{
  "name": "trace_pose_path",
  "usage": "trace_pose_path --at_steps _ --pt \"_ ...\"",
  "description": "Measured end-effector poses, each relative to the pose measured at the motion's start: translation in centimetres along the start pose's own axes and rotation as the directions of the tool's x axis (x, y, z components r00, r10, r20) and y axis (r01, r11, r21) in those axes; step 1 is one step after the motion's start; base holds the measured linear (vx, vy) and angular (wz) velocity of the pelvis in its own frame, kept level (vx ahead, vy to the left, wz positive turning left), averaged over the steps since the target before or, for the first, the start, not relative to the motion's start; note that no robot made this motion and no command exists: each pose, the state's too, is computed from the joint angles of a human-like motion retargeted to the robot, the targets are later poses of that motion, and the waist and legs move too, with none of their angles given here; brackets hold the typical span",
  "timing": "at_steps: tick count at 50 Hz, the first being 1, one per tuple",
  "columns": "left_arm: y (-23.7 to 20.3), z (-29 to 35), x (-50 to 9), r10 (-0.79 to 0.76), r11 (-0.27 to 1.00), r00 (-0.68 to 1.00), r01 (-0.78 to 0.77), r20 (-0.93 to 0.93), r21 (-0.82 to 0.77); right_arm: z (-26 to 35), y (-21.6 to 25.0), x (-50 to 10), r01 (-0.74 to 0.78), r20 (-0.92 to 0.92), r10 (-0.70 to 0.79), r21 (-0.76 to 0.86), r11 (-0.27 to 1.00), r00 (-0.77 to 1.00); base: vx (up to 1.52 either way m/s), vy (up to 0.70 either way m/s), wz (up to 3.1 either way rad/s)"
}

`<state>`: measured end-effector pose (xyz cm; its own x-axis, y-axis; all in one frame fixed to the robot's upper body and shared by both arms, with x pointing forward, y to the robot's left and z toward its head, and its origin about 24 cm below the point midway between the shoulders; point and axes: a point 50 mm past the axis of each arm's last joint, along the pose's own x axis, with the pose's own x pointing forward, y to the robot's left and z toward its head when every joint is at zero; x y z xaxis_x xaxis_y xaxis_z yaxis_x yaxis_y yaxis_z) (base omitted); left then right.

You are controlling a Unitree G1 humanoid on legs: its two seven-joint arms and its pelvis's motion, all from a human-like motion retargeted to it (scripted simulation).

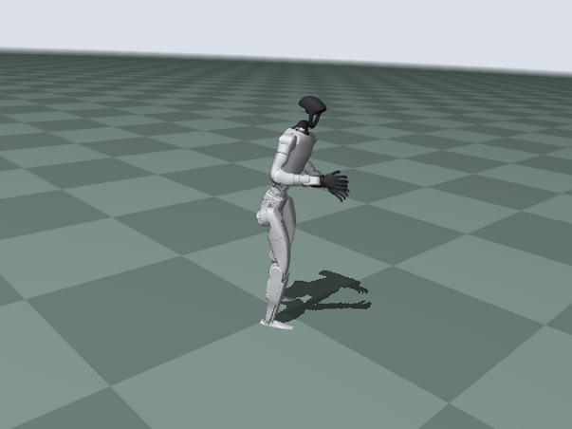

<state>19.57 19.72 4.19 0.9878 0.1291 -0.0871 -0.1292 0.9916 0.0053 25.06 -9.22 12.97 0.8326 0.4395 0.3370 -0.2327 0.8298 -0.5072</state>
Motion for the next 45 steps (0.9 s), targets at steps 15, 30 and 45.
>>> trace_pose_path --at_steps 15,30,45 --pt "-2.2 -2.8 5.4 -0.481 0.654 0.841 0.533 -0.249 0.537 3.5 3.3 9.4 -0.260 0.163 0.350 -0.409 0.875 0.923 0.06 0.07 0.09" --pt "-8.4 2.4 12.7 -0.556 0.552 0.816 0.502 -0.155 0.666 -2.1 3.5 12.6 -0.667 -0.371 0.559 -0.500 0.552 0.741 0.02 0.02 0.11" --pt "-9.1 4.4 13.0 -0.442 0.698 0.888 0.252 0.125 0.671 -1.6 3.7 12.2 -0.572 -0.246 0.527 -0.497 0.652 0.814 0.00 0.00 0.00"
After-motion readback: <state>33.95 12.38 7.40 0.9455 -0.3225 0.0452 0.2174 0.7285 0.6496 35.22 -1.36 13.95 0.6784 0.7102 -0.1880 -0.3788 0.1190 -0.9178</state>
